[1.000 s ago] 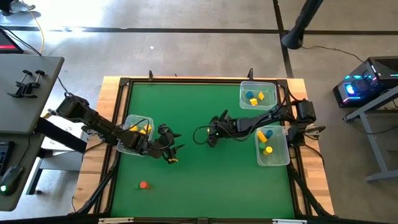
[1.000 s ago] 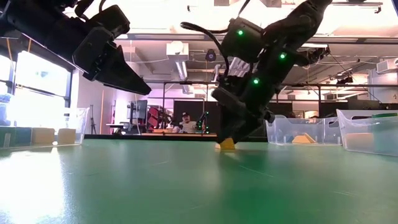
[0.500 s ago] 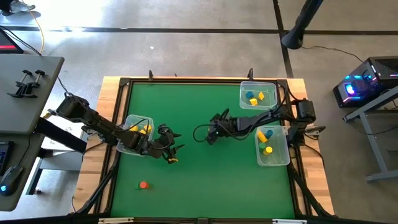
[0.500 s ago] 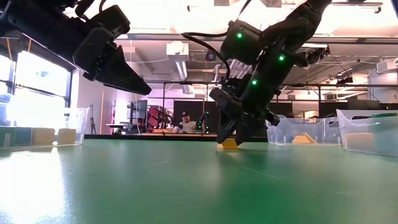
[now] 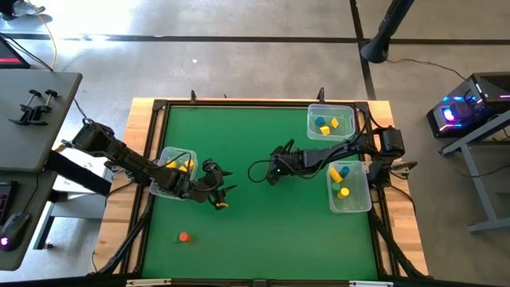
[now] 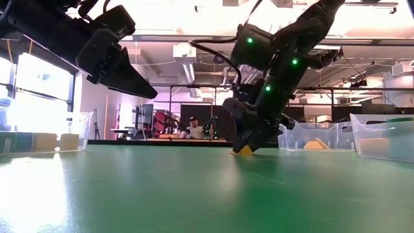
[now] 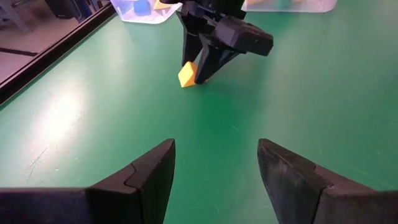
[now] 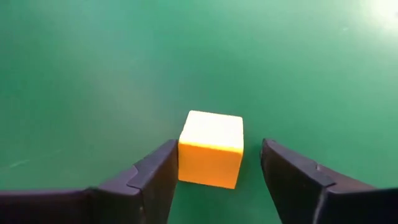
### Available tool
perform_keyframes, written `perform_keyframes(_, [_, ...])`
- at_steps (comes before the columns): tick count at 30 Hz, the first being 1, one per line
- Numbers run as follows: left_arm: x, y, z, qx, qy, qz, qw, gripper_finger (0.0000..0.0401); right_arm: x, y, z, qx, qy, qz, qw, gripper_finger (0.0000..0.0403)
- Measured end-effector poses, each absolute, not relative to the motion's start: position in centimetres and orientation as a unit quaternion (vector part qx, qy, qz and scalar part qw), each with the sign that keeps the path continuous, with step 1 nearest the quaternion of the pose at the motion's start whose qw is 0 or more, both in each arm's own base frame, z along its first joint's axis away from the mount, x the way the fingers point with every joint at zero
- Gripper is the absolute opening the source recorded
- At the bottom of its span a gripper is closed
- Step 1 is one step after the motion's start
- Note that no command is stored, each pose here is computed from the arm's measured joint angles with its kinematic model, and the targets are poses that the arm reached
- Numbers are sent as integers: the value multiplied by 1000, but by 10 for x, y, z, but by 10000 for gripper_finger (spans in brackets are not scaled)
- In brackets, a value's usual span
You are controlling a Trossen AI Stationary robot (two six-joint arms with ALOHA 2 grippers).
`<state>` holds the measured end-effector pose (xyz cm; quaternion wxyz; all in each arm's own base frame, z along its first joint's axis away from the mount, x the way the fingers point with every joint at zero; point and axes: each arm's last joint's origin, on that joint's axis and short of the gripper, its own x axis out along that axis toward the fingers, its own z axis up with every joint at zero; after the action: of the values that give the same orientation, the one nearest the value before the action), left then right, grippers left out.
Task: Sort blocks by size
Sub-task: Put the yellow triangle block into the top transparent bin
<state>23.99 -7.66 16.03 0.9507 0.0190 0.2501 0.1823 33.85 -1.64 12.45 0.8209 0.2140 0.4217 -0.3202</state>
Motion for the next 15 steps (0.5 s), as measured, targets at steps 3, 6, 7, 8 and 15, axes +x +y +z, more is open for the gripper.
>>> perform_keyframes(3, [240,-77,160,19,250,182,951,215,338,-23,124,207,421,-331,819,204])
perform_keyframes(6, [240,-77,160,19,250,182,951,215,337,-29,125,197,423,-334,819,185])
perform_keyframes(7, [240,-77,160,19,250,182,951,215,337,-31,125,194,423,-336,819,179])
perform_keyframes(8, [240,-77,160,19,250,182,951,215,337,-33,125,192,423,-337,819,171])
perform_keyframes(15, [240,-77,160,19,250,182,951,215,338,-35,127,148,433,-312,833,127])
